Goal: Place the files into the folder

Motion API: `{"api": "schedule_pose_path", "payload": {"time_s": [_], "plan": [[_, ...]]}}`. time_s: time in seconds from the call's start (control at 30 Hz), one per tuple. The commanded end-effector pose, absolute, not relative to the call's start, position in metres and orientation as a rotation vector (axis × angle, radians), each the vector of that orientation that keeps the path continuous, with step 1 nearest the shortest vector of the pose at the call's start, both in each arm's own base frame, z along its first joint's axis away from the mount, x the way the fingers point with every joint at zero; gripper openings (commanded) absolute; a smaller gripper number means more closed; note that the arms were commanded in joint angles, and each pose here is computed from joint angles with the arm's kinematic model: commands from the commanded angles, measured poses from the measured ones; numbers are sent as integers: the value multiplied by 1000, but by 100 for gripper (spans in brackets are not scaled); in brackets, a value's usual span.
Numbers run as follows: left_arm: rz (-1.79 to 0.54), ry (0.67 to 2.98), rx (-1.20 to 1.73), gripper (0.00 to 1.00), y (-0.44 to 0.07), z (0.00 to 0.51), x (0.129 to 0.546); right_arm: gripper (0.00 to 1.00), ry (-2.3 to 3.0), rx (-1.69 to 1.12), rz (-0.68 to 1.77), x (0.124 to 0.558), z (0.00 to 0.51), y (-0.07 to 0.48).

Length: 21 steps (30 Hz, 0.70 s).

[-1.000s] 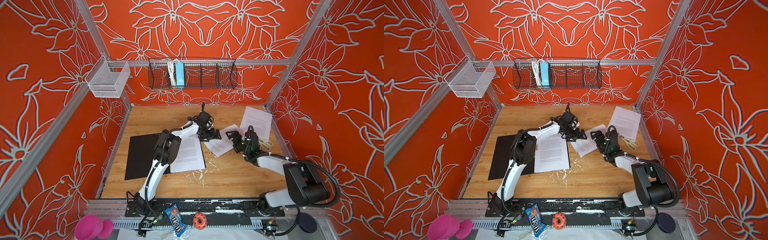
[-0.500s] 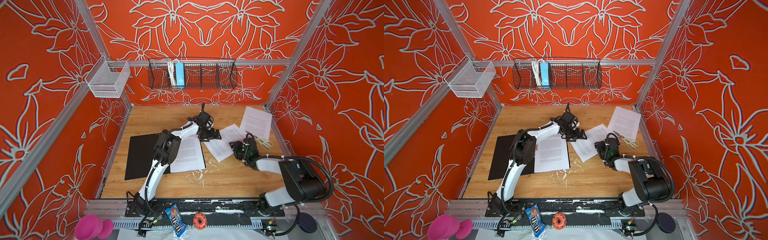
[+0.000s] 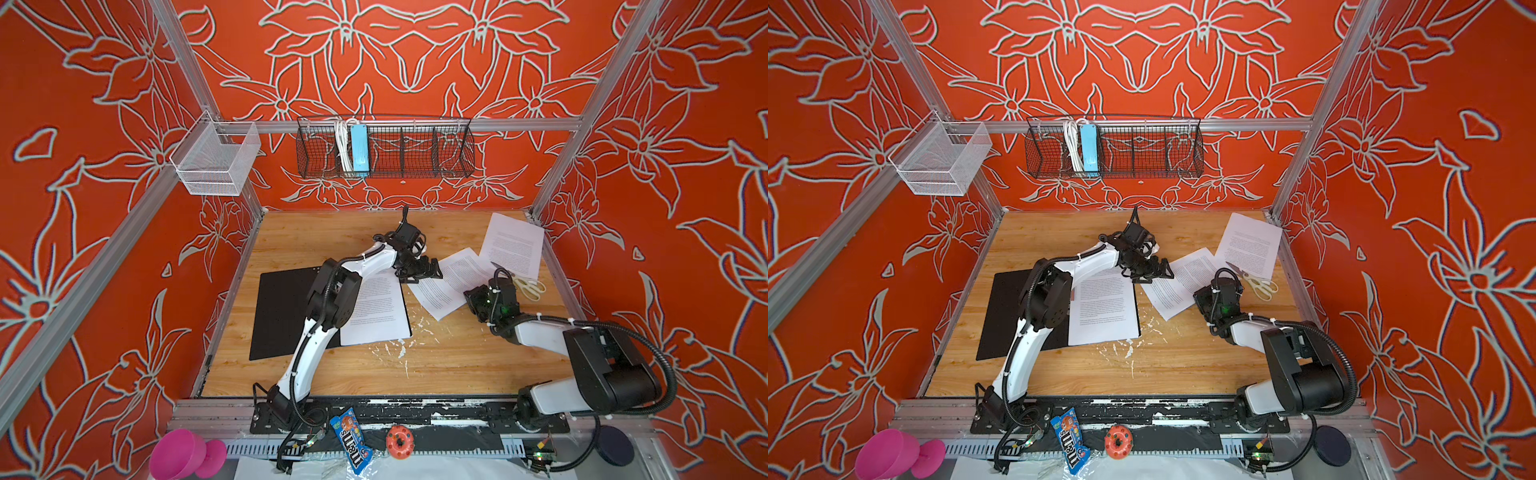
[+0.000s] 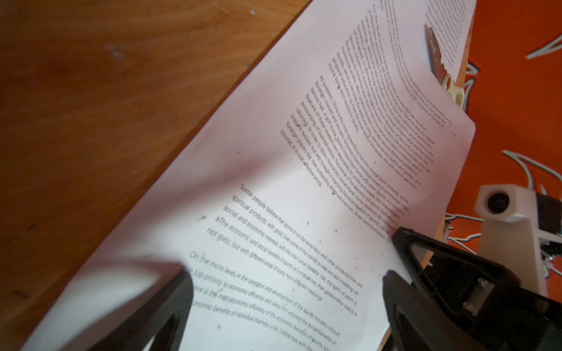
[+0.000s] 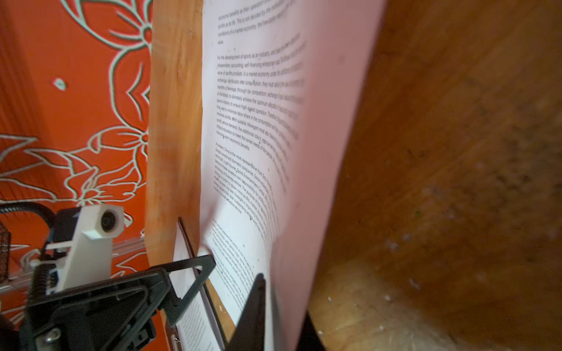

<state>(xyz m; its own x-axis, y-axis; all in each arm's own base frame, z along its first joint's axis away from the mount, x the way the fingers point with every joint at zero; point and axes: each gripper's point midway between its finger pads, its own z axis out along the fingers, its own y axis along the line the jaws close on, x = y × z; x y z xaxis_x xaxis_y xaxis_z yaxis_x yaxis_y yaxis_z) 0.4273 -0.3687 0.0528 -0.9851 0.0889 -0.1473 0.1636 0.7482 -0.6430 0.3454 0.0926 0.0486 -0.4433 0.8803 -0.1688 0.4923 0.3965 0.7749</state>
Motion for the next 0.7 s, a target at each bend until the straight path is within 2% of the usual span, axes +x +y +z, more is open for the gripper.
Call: {"api": "schedule_pose_path", "payload": {"time_s": [0.0,0.13,0.27,0.43,0.67], "plan": [[-1075,2992,165,98,-364,37,400,1,2097,1188,840,342,42,88],[-1365,2775,257,98,-391,130,408,0,2116,1134,802,342,53,87],[-1470,2534,221,98,-391,215,409,0,2156,1031,721,342,76,83],[-1258,2355,112,98,-340,267,390,0,2217,777,680,349,122,92],[-885,2287,119,98,-256,274,336,0,2233,360,679,366,207,132]]}}
